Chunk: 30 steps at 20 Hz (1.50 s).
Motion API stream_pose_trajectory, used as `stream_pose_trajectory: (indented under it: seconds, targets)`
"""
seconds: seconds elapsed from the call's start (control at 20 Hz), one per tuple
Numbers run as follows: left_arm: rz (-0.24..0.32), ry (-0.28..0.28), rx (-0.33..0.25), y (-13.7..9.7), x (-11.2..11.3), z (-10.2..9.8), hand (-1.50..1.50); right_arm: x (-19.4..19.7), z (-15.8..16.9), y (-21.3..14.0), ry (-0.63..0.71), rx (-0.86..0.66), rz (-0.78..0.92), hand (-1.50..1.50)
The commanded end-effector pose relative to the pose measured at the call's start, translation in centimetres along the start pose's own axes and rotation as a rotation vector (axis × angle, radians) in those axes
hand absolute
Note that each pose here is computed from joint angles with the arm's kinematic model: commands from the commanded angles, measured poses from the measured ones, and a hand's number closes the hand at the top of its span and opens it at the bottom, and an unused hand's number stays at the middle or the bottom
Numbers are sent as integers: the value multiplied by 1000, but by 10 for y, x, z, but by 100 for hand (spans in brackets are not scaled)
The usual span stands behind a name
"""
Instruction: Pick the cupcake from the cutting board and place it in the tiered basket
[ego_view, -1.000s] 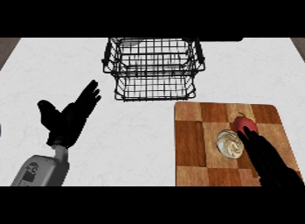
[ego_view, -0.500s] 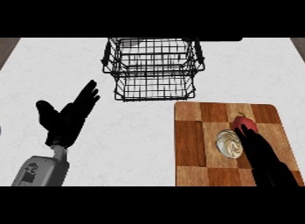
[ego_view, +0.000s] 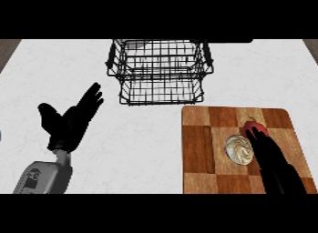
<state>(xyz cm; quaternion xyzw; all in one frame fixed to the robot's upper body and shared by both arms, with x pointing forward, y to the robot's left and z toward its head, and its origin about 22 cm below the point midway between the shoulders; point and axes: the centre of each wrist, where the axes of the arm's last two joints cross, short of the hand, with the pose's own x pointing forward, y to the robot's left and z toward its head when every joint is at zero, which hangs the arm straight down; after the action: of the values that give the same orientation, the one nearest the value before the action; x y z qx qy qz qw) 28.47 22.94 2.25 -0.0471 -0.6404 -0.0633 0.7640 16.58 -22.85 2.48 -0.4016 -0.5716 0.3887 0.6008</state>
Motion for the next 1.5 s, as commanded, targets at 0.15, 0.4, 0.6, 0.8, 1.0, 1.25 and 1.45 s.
stream_pose_trajectory:
  seconds: [0.15,0.4,0.6,0.8,1.0,1.25,1.45]
  targets:
    - [-3,-7,-2,-3,-6,-13,0,-5,-12,28,-14,-11,-31,-150]
    - [0,-2,-5,-1,-2,-1,0,-39,-35,9,10,-24,-56,-150]
    - [-12,-1,3,-1,-1,4,0,-22,-39,26,5,-2,-82,-150]
    - [12,4,-18,2,13,-3,0,-41,-44,33,24,8,-78,-150]
    - [-6,-3,-4,7,0,5,0,-38,-61,49,2,5,-82,-150]
    - [6,0,-2,-10,-4,11,0,-47,-60,57,24,31,-58,-150]
    - [15,-7,-2,5,9,-7,0,-37,-62,62,-90,79,-105,150]
